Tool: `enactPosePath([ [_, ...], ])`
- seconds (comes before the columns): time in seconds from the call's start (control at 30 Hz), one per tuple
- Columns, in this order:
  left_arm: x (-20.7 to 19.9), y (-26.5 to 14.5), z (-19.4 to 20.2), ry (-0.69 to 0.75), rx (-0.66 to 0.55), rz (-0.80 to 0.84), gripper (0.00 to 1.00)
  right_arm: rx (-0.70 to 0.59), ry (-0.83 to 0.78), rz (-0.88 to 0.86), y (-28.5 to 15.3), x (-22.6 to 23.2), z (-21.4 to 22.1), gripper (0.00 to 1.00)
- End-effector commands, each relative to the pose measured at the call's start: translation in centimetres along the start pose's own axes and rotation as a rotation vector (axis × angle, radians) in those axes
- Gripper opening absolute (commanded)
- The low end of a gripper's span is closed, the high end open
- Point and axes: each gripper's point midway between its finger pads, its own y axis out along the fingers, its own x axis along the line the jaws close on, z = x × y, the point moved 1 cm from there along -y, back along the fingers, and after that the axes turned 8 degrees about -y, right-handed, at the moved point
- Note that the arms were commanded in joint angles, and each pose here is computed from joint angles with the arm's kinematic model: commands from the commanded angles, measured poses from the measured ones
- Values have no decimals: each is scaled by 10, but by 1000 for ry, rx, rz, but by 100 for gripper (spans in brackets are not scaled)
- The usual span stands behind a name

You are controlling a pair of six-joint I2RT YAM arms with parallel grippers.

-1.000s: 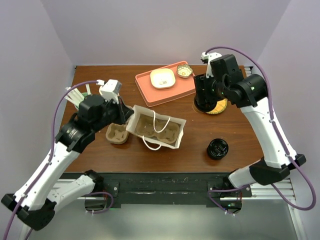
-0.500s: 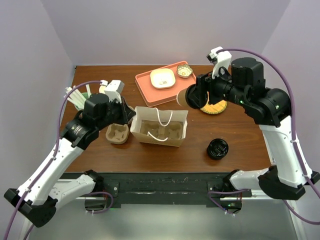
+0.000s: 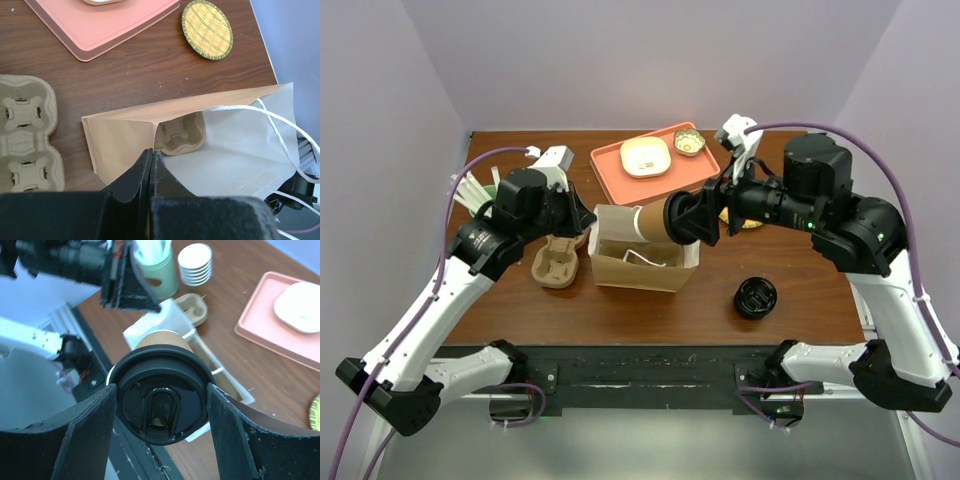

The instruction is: Pack the takeout coffee

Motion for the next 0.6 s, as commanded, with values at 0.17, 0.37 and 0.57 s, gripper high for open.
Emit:
enactPosePath([
  [0.17, -17, -6, -16, -18, -34, 41, 0, 48, -63, -72, 3, 28, 11, 61],
  [0.37, -21, -10, -22, 5, -94, 87, 0, 70, -136, -37, 23, 37, 6, 58],
  [0.57, -16, -9, -15, 12, -93, 89, 0, 113, -261, 37, 55, 56, 4, 58],
])
